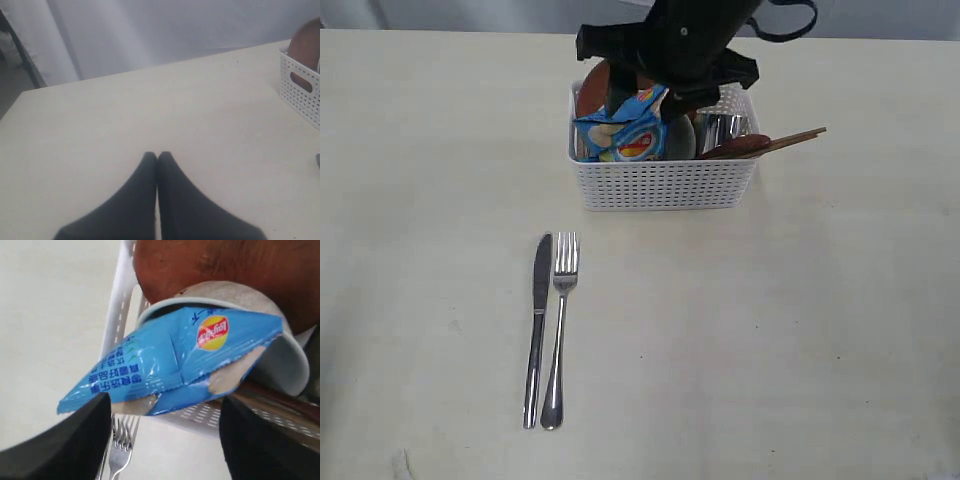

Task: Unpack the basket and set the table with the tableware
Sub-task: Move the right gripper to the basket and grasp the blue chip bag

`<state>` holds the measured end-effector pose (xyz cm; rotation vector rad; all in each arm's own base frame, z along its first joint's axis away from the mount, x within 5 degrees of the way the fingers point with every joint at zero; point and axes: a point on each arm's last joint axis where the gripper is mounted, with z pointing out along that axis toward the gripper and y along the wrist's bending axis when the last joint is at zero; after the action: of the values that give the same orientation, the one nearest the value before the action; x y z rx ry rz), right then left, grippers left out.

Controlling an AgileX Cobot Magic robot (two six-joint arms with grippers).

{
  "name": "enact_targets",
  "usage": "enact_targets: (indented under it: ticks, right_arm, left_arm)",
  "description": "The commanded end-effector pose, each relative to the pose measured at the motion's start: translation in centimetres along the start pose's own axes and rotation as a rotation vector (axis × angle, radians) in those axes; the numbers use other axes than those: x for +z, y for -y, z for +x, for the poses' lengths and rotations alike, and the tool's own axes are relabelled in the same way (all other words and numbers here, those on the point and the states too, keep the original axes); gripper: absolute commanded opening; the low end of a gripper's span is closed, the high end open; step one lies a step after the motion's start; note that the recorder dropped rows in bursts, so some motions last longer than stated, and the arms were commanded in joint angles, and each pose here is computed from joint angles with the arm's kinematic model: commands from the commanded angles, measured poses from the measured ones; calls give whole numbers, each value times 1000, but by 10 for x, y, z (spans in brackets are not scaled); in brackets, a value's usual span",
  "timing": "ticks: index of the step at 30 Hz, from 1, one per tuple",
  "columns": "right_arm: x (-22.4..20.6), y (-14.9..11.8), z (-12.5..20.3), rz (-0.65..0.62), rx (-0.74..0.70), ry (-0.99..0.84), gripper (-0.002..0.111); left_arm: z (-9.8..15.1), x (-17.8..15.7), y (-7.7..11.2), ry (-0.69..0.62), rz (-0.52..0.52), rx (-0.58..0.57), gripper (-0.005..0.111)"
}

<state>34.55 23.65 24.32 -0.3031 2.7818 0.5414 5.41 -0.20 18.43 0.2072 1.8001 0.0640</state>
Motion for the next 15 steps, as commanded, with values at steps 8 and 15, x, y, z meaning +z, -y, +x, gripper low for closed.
enact_targets:
  ticks: [8, 15]
  right_arm:
    - [27, 7, -5, 0, 66, -2, 59]
    - [28, 7, -5, 1, 67, -5, 41]
  left_arm:
    - [0, 0, 0, 12, 7, -6, 0]
    - [0, 0, 0, 12, 7, -6, 0]
